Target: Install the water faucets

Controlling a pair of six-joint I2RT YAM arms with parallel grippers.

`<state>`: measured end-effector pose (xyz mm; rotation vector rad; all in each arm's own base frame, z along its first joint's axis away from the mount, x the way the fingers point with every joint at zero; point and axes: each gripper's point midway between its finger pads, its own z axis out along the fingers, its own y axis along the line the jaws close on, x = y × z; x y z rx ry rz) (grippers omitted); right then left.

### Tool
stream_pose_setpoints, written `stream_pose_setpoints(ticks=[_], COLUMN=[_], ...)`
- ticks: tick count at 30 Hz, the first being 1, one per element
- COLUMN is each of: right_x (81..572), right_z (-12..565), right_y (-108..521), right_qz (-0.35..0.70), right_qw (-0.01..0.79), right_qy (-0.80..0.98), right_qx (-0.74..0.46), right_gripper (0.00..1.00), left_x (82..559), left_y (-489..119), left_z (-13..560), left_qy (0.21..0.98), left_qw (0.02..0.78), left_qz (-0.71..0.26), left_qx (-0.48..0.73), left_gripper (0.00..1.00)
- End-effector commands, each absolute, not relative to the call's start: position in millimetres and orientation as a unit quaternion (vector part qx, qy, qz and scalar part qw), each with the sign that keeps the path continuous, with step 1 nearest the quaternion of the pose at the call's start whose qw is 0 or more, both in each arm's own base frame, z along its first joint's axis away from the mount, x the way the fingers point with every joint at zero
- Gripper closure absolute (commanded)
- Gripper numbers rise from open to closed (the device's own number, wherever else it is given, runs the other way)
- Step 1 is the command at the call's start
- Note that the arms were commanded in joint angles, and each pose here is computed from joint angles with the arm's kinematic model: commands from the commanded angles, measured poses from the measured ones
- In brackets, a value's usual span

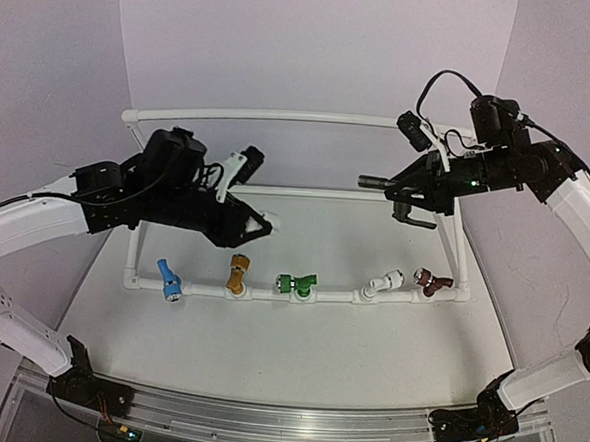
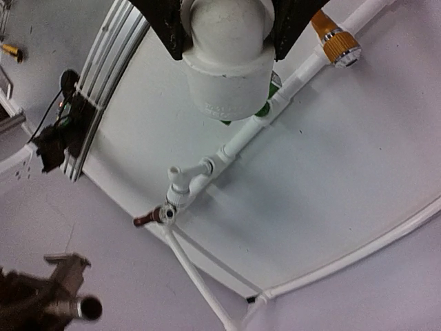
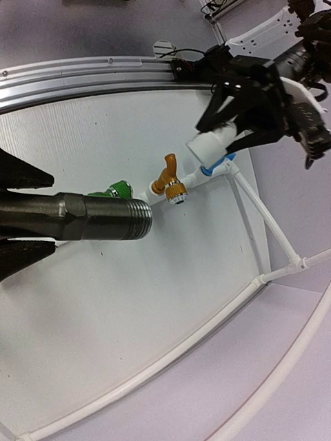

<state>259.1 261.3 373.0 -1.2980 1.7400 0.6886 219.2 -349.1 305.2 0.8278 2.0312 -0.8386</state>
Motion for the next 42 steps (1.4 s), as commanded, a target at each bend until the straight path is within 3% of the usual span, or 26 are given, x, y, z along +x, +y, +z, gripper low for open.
stream_pose_setpoints(ticks=[1, 7, 15, 28, 42], right_x=[259.7, 263.2, 239.0, 189.7, 184.9], right_z=[408.0, 447.1, 484.8, 492.8, 475.7], right_y=[253.2, 250.5, 261.5, 308.6, 325.5], right_qz=[0.216, 0.164, 0.086, -0.017, -0.079], right_qw=[0.49, 0.568, 0.643, 0.687, 0.677], right_qy=[0.637, 0.577, 0.462, 0.365, 0.332], right_qx=[-0.555, -0.564, -0.605, -0.628, -0.652], right_gripper=[1.0, 1.0, 1.0, 1.0, 1.0], left_x=[219.2, 188.6, 167.1, 170.2, 164.1], left_y=[-355.0, -375.8, -374.8, -374.6, -375.7], left_z=[387.0, 420.2, 453.7, 472.2, 467.9], left_qy=[0.723, 0.642, 0.545, 0.497, 0.501], left_qw=[0.436, 0.346, 0.274, 0.258, 0.234], left_qz=[-0.455, -0.596, -0.696, -0.755, -0.753], left_qx=[0.283, 0.337, 0.378, 0.342, 0.356], left_gripper=[1.0, 1.0, 1.0, 1.0, 1.0])
